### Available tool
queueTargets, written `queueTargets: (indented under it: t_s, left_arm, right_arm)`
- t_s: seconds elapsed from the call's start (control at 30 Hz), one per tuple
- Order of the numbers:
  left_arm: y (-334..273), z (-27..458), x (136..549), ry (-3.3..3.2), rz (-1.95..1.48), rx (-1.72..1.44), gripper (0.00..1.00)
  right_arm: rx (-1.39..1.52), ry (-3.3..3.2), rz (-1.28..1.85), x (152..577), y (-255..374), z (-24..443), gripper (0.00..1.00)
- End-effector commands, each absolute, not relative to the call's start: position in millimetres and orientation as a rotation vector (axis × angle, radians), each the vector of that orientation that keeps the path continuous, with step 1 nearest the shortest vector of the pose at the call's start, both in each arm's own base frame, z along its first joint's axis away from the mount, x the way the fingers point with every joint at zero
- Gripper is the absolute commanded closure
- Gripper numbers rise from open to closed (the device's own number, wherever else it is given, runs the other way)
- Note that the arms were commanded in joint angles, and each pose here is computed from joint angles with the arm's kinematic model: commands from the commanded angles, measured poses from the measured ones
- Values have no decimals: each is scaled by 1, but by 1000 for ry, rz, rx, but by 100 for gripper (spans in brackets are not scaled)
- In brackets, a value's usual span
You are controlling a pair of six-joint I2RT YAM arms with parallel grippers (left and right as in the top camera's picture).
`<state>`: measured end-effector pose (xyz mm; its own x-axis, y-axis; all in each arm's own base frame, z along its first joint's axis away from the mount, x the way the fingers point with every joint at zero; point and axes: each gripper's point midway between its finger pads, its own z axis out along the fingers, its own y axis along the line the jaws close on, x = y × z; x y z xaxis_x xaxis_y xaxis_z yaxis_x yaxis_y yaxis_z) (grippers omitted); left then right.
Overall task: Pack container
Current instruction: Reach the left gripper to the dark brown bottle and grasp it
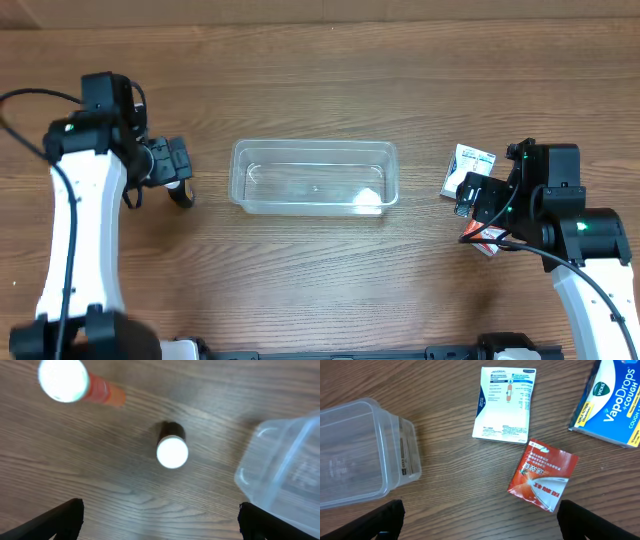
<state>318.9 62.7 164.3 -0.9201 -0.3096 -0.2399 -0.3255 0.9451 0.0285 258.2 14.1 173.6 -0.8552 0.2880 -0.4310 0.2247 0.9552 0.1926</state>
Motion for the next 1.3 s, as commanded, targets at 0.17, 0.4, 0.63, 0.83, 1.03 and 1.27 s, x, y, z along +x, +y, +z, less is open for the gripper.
queueTargets:
  t_s: [0.17,0.4,0.63,0.83,1.03,1.27]
  left_arm:
    - [68,104,337,3014,117,-534,2]
    - [67,73,343,3075,119,-536,34]
    - [68,70,343,3080,120,-536,63]
    - [63,70,344,3082,78,-536,84]
    - [50,81,347,3059,-39,-527,96]
    - [8,186,361,2801,-132,-326,96]
  right_arm:
    - [370,2602,199,263,14,185,0]
    - [370,2602,198,263,14,185,0]
    - [370,2601,198,263,14,185,0]
    - [370,2602,198,263,14,185,0]
    - [370,2601,198,263,14,185,0]
    - [370,2601,198,263,14,185,0]
